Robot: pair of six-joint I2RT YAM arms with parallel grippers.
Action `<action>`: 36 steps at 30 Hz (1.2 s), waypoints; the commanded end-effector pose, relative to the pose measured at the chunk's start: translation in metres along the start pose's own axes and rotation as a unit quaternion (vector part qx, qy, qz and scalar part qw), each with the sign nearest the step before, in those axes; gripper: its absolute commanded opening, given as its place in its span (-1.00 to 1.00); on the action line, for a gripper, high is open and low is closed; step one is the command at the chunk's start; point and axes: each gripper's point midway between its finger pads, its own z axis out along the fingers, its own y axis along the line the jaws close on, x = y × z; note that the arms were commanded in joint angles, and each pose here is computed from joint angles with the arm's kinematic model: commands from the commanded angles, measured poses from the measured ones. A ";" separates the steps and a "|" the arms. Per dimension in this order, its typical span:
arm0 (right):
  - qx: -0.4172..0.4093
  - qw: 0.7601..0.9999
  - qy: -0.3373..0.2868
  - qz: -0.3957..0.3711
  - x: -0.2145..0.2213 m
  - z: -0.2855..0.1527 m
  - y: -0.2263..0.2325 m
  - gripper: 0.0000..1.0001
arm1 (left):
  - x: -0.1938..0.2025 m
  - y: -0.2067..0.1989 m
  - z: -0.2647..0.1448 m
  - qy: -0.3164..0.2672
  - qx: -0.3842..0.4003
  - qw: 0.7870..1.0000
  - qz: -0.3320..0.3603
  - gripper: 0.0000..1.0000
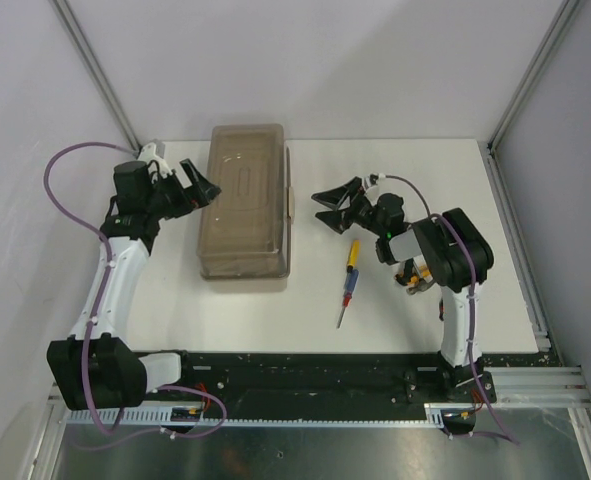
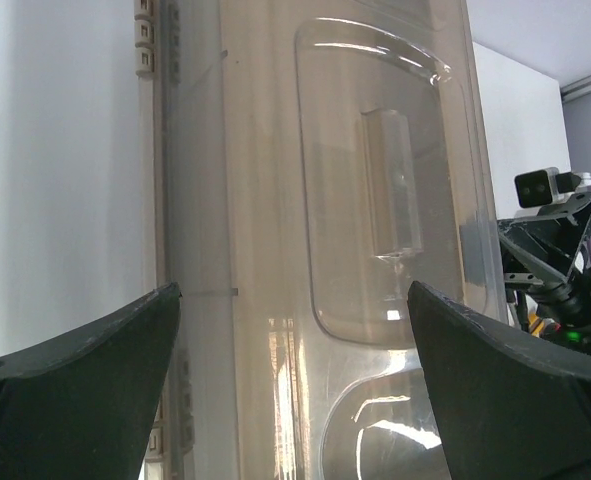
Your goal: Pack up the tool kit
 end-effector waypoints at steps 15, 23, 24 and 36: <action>-0.146 0.988 0.028 0.046 0.022 0.025 0.042 0.99 | 0.019 -0.011 0.012 0.029 0.025 0.999 0.005 0.99; -0.163 0.983 0.039 0.078 0.026 0.036 0.041 0.99 | 0.020 0.008 0.010 0.013 -0.027 1.000 -0.002 0.99; -0.165 0.982 0.040 0.080 0.027 0.037 0.041 0.99 | 0.021 0.008 0.010 0.014 -0.026 1.000 -0.003 0.99; -0.178 0.980 0.076 0.041 0.045 0.038 0.046 0.87 | 0.034 0.012 0.014 0.032 -0.027 0.999 -0.014 0.99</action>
